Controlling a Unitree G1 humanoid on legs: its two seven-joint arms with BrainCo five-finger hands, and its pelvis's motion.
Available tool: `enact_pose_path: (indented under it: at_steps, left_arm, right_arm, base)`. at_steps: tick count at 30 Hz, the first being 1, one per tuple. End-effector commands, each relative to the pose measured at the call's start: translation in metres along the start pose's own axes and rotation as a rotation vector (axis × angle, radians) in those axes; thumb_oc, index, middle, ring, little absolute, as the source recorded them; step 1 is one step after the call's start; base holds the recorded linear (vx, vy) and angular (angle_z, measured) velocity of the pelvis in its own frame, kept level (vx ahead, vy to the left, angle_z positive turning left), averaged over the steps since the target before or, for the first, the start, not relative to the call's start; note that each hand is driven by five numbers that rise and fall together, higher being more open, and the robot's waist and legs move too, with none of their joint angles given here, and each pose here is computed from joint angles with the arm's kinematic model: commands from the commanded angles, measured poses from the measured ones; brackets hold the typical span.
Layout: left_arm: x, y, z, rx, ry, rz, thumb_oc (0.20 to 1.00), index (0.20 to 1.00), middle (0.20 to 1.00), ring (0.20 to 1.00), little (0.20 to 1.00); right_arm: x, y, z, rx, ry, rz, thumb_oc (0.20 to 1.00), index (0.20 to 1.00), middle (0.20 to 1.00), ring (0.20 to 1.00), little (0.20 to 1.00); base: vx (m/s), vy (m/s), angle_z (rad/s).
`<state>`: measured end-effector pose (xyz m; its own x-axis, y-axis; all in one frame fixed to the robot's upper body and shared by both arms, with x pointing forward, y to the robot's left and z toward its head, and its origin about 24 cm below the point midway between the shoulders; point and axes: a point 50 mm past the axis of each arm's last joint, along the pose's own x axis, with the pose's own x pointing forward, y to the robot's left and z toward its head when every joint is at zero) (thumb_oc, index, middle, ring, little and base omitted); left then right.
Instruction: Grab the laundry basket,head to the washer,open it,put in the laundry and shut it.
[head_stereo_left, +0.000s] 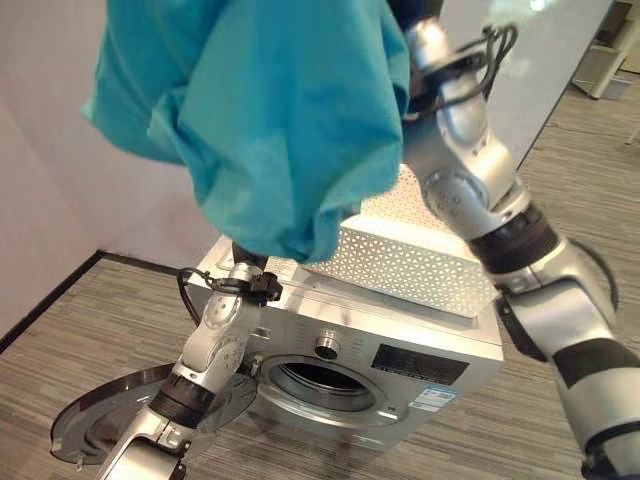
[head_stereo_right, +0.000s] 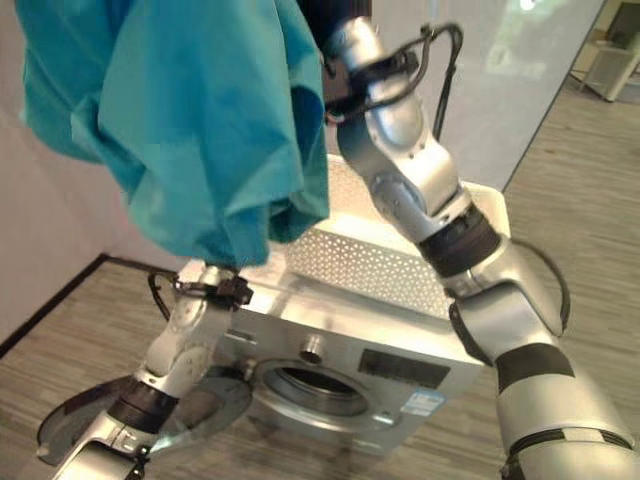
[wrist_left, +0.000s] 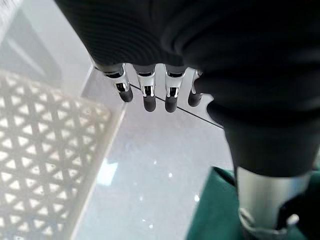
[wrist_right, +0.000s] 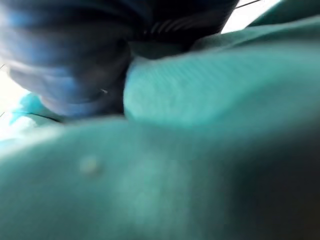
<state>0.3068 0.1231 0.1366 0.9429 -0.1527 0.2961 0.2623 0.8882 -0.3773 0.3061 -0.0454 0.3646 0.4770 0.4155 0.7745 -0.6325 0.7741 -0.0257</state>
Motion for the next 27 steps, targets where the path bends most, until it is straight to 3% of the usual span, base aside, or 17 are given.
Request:
enact_pose_path:
  at_steps: [1, 9, 14, 19, 21, 27]
  left_arm:
    - [0.021, -0.016, 0.026, -0.057, -0.135, -0.043, 1.0, 1.0, 1.0, 1.0, 1.0]
    - [0.011, -0.032, 0.042, -0.208, -0.205, -0.124, 1.0, 1.0, 1.0, 1.0, 1.0]
    - [0.003, -0.031, 0.048, -0.222, -0.234, -0.159, 1.0, 1.0, 1.0, 1.0, 1.0]
    - [-0.005, -0.033, 0.055, -0.229, -0.271, -0.225, 1.0, 1.0, 1.0, 1.0, 1.0]
    - [-0.005, -0.037, 0.05, -0.255, -0.255, -0.258, 1.0, 1.0, 1.0, 1.0, 1.0]
    - [-0.005, -0.044, 0.05, -0.274, -0.247, -0.305, 1.0, 1.0, 1.0, 1.0, 1.0]
  right_arm:
    - [0.009, 0.005, 0.023, 0.045, -0.101, 0.01, 0.2, 0.2, 0.2, 0.2, 0.2]
    - [-0.004, -0.015, 0.024, -0.049, -0.076, -0.035, 0.2, 0.2, 0.2, 0.2, 0.2]
    - [-0.014, -0.032, 0.025, -0.249, -0.018, -0.001, 0.2, 0.2, 0.2, 0.2, 0.2]
    - [-0.026, -0.05, 0.04, -0.606, 0.069, 0.152, 0.2, 0.2, 0.2, 0.2, 0.2]
    - [-0.034, -0.063, 0.039, -0.655, 0.134, 0.161, 0.2, 0.2, 0.2, 0.2, 0.2]
    - [-0.039, -0.052, 0.037, -0.699, 0.151, 0.267, 0.2, 0.2, 0.2, 0.2, 0.2]
  base:
    - [-0.02, -0.007, -0.05]
    - [0.0, -0.001, -0.02]
    - [0.0, 0.0, 0.0]
    - [0.0, 0.0, -0.02]
    - [0.0, 0.0, 0.0]
    - [0.0, 0.0, 0.0]
